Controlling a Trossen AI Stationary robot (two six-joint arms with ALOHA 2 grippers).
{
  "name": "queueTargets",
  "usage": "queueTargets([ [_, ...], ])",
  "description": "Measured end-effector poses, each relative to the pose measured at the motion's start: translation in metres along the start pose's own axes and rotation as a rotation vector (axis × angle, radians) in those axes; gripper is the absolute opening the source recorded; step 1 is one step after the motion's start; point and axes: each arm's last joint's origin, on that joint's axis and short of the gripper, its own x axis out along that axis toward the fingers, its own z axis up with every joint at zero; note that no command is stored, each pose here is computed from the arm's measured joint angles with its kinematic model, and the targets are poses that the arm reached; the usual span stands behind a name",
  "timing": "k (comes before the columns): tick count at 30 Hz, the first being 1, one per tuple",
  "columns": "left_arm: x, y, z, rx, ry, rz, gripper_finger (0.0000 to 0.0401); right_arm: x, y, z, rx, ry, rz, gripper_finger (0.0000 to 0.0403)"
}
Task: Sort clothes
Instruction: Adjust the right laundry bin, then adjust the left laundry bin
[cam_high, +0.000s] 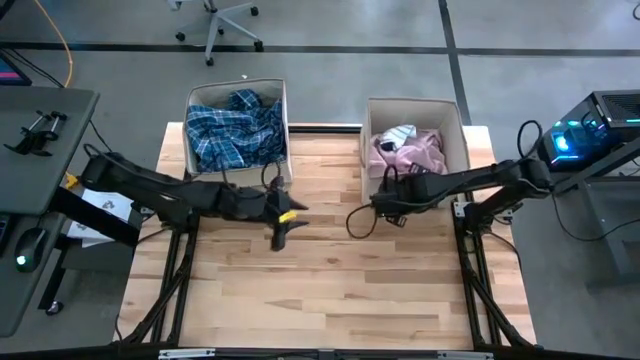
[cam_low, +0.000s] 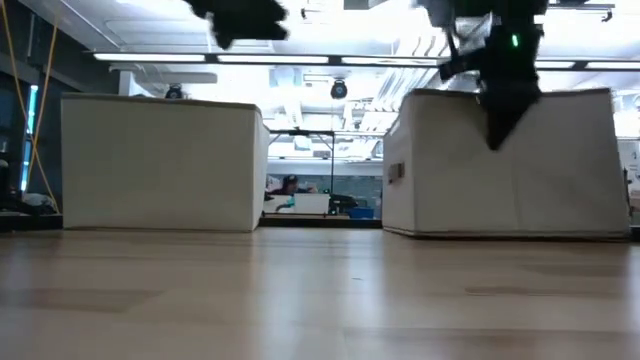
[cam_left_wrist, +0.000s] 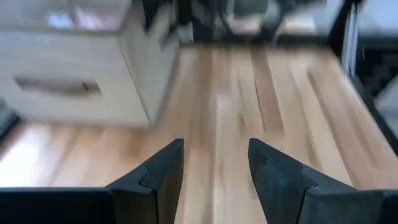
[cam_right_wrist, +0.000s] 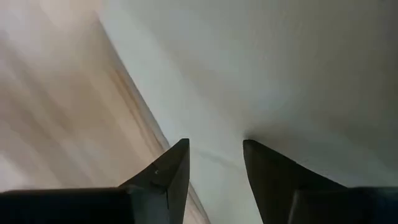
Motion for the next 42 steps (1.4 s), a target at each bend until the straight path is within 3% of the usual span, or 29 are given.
queueTargets([
  [5, -0.020, -0.018, -0.023, -0.066, 0.328, -0.004, 0.0163, -0.050, 0.018, 0.010, -0.023, -0.257, 0.046, 0.0142],
  [8, -0.030, -0.022, -0.041, -0.121, 0.470, 0.137, 0.0155, -0.075, 0.030, 0.013, -0.039, -0.432, 0.058, 0.0142],
  [12, -0.046, -0.021, -0.045, -0.028, 0.429, 0.388, 0.0143, -0.097, 0.041, 0.016, -0.097, -0.585, 0.094, 0.0142],
  [16, -0.061, -0.014, -0.021, 0.091, 0.332, 0.485, 0.0136, -0.106, 0.045, 0.019, -0.147, -0.645, 0.119, 0.0142],
  [22, -0.077, 0.036, 0.002, 0.130, 0.360, 0.637, 0.0136, -0.104, 0.046, 0.019, -0.152, -0.642, 0.126, 0.0142],
  [27, -0.072, 0.077, -0.011, 0.072, 0.533, 0.542, 0.0136, -0.105, 0.047, 0.018, -0.148, -0.638, 0.142, 0.0142],
  [32, -0.061, 0.094, -0.024, 0.004, 0.627, 0.422, 0.0126, -0.105, 0.048, 0.017, -0.148, -0.629, 0.171, 0.0142],
  [35, -0.058, 0.091, -0.026, -0.024, 0.643, 0.354, 0.0085, -0.105, 0.048, 0.017, -0.147, -0.628, 0.171, 0.0142],
  [38, -0.057, 0.082, -0.025, -0.080, 0.623, 0.292, 0.0019, -0.105, 0.048, 0.017, -0.143, -0.628, 0.172, 0.0142],
  [42, -0.060, 0.062, -0.022, -0.136, 0.600, 0.190, 0.0011, -0.105, 0.048, 0.017, -0.142, -0.627, 0.172, 0.0142],
])
